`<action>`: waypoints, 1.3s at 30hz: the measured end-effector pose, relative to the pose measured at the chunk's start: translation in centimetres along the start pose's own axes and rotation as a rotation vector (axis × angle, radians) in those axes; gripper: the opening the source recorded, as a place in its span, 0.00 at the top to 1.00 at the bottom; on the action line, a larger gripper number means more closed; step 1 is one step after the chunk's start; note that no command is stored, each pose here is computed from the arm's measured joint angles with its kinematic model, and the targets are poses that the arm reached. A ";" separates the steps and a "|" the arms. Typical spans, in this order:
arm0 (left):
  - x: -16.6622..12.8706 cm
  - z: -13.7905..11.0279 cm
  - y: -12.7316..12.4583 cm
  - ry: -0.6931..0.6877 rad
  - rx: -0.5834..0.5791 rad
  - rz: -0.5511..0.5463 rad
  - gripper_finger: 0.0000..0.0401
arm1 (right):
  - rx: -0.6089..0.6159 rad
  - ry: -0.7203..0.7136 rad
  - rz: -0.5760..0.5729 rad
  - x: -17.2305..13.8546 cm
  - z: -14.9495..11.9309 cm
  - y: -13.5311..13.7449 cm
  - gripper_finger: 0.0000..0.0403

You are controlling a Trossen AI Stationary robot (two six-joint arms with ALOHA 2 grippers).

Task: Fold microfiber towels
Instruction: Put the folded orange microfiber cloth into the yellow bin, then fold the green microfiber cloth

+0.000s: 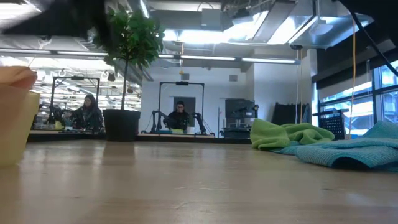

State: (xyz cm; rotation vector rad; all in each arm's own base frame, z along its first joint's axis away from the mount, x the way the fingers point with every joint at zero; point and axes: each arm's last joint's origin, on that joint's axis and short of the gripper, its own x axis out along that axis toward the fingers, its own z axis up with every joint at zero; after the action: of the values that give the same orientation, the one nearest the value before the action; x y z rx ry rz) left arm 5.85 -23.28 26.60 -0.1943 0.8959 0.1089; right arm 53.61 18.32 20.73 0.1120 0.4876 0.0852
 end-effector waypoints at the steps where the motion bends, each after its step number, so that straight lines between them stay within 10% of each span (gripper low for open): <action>1: 0.4 -0.1 -0.1 -0.062 0.023 -0.005 0.76 | -0.012 -0.012 0.004 -0.6 1.0 0.3 0.47; 11: 7.4 -1.7 0.6 -0.171 0.064 0.109 0.76 | -0.215 -0.159 -0.060 -7.4 5.3 7.3 0.46; 22: 12.5 -3.0 3.1 0.005 -0.063 0.146 0.76 | -0.253 -0.117 0.030 -8.2 3.5 10.3 0.47; 39: 9.1 -0.2 -0.3 -0.058 0.057 -0.019 0.76 | -0.281 -0.138 0.225 -7.7 3.2 9.1 0.72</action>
State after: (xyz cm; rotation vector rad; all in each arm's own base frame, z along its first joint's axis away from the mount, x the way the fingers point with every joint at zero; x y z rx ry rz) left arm 11.44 -23.49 19.35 -0.1456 0.8383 0.0708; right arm 47.80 26.21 28.24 -0.1033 0.3199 0.3623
